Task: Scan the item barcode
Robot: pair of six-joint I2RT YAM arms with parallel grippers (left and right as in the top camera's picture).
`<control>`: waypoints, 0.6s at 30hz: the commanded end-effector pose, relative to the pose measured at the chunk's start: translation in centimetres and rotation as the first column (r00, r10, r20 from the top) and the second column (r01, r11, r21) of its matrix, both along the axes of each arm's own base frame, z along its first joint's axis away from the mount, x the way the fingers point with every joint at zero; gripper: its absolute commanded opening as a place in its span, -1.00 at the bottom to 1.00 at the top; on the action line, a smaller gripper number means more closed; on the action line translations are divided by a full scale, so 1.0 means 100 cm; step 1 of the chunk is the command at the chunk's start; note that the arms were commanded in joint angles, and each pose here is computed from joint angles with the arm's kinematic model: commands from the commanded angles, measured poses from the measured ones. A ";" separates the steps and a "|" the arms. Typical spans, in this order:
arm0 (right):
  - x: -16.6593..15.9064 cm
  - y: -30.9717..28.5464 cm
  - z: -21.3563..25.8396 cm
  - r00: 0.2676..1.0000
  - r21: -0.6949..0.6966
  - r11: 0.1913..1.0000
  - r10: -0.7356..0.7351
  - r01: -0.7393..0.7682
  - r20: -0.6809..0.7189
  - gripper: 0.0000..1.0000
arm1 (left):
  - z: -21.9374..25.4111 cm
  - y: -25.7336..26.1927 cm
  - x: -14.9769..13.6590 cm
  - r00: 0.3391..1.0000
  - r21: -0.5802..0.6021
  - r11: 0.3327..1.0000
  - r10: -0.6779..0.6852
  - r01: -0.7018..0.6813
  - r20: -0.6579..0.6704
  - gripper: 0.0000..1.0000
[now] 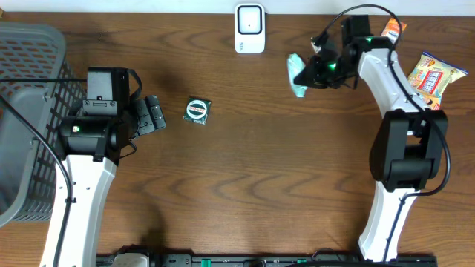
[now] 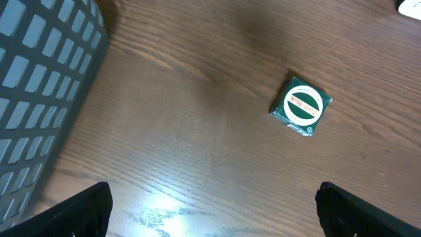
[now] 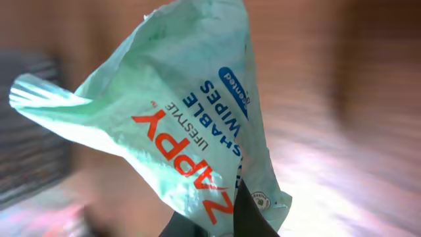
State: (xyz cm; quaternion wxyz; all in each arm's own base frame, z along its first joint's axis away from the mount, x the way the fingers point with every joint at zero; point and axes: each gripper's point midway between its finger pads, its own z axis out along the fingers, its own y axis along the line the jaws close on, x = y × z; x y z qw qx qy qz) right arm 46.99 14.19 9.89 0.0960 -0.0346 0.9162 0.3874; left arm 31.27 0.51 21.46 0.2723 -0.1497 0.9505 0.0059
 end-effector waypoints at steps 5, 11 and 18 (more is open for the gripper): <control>-0.044 0.047 0.025 0.986 0.523 0.844 0.166 -0.123 -0.036 -0.98 | 0.003 0.003 0.000 1.000 0.014 1.000 0.005 -0.005 0.006 0.95; -0.059 0.036 -0.019 0.982 0.538 0.841 0.139 -0.049 -0.128 -0.97 | 0.003 0.003 0.000 1.000 0.014 1.000 0.005 -0.005 0.006 0.95; -0.052 -0.027 -0.096 0.952 0.122 0.983 -0.099 0.139 -0.289 -0.84 | 0.003 0.003 0.000 1.000 0.014 1.000 0.005 -0.005 0.006 0.96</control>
